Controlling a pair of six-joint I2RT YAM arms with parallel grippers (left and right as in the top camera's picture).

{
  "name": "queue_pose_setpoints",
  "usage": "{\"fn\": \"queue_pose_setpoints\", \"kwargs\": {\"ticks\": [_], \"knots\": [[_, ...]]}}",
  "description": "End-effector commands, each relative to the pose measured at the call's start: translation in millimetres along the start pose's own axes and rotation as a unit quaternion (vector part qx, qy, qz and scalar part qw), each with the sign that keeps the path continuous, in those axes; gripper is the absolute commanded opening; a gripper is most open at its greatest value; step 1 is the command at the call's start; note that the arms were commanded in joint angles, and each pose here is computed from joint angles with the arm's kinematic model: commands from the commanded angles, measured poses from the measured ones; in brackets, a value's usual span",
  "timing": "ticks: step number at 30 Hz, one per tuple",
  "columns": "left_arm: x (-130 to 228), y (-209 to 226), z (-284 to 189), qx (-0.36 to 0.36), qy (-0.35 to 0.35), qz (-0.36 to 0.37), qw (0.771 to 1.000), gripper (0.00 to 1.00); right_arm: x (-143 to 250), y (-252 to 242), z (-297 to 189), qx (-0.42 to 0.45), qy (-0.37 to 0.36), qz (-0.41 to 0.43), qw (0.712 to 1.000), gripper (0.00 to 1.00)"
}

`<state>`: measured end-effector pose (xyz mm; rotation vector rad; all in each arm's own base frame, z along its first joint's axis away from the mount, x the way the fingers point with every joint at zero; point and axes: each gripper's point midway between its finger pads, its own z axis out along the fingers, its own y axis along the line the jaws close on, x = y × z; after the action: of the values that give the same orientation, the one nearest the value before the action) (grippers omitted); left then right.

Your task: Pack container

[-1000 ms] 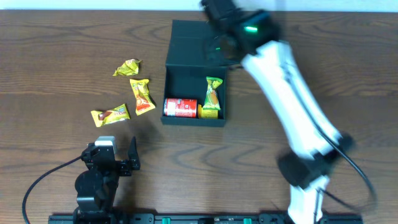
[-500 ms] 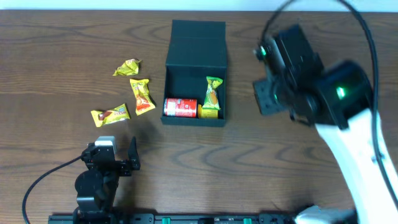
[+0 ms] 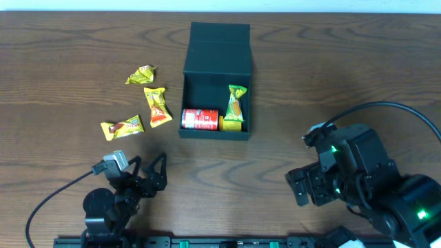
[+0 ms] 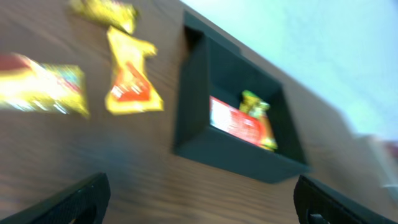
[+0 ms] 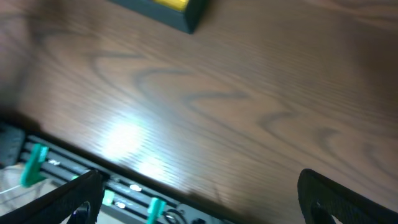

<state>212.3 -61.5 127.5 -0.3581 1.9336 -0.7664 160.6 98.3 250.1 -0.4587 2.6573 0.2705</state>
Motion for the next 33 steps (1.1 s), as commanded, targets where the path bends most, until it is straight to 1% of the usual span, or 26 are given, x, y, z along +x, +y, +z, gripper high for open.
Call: {"fn": "queue_pose_setpoints", "kwargs": {"ticks": [1, 2, 4, 6, 8, 10, 13, 14, 17, 20, 23, 25, 28, 31, 33], "knots": [[8.9, -0.2, 2.6, 0.01, 0.016, -0.112, 0.994, 0.95, 0.4, 15.4, -1.9, -0.047, -0.003, -0.001, 0.999, 0.99], [5.4, 1.6, 2.7, 0.004, 0.007, -0.14, 0.99, 0.95, 0.0, 17.2, -2.1, -0.052, -0.004, -0.001, 0.999, 0.99], [0.0, -5.8, 2.6, 0.022, 0.001, -0.179, 0.984, 0.96, 0.3, 18.7, -2.3, -0.057, -0.003, -0.001, 0.998, 0.99], [-9.5, -31.0, -0.2, 0.084, -0.004, -0.112, 0.99, 0.95, -0.3, 18.8, -2.3, -0.057, -0.004, -0.001, 0.998, 0.99], [-17.5, -44.3, -2.8, 0.114, -0.014, -0.092, 0.989, 0.96, -2.9, 19.2, -2.4, -0.057, -0.01, -0.002, 0.998, 0.99], [-21.8, -44.0, -2.9, 0.105, -0.018, -0.088, 0.99, 0.96, -6.7, 19.9, -2.6, -0.059, -0.017, -0.002, 0.998, 0.99], [-30.8, -41.5, -0.6, 0.074, -0.017, -0.059, 0.995, 0.96, -13.1, 21.1, -3.0, -0.061, -0.031, -0.004, 0.998, 0.99], [-31.5, -39.7, 0.7, 0.06, -0.008, -0.047, 0.997, 0.96, -13.2, 21.1, -3.0, -0.061, -0.031, -0.004, 0.998, 0.99], [-33.5, -26.8, 5.5, -0.012, 0.038, -0.004, 0.999, 0.96, -13.2, 20.4, -2.9, -0.059, -0.031, -0.004, 0.998, 0.99], [-47.3, -15.7, 8.0, -0.092, 0.086, 0.044, 0.991, 0.96, -13.5, 19.9, -2.9, -0.058, -0.032, -0.004, 0.998, 0.99], [-75.3, -6.0, 8.9, -0.176, 0.124, 0.091, 0.972, 0.96, -14.2, 16.1, -2.5, -0.047, -0.034, -0.003, 0.998, 0.99], [-99.2, 4.5, 7.4, -0.246, 0.144, 0.121, 0.951, 0.96, -14.6, 13.9, -2.4, -0.04, -0.035, -0.003, 0.999, 0.99], [-126.5, 18.7, 7.8, -0.33, 0.169, 0.132, 0.919, 0.96, -15.1, 12.8, -2.3, -0.037, -0.036, -0.003, 0.999, 0.99], [-139.5, 24.9, 25.2, -0.361, 0.207, 0.128, 0.9, 0.96, -16.8, 13.2, -2.5, -0.038, -0.039, -0.007, 0.998, 0.99], [-139.5, 33.5, 42.0, -0.365, 0.239, 0.145, 0.888, 0.96, -17.3, 13.2, -2.5, -0.037, -0.041, -0.016, 0.998, 0.99]]}}
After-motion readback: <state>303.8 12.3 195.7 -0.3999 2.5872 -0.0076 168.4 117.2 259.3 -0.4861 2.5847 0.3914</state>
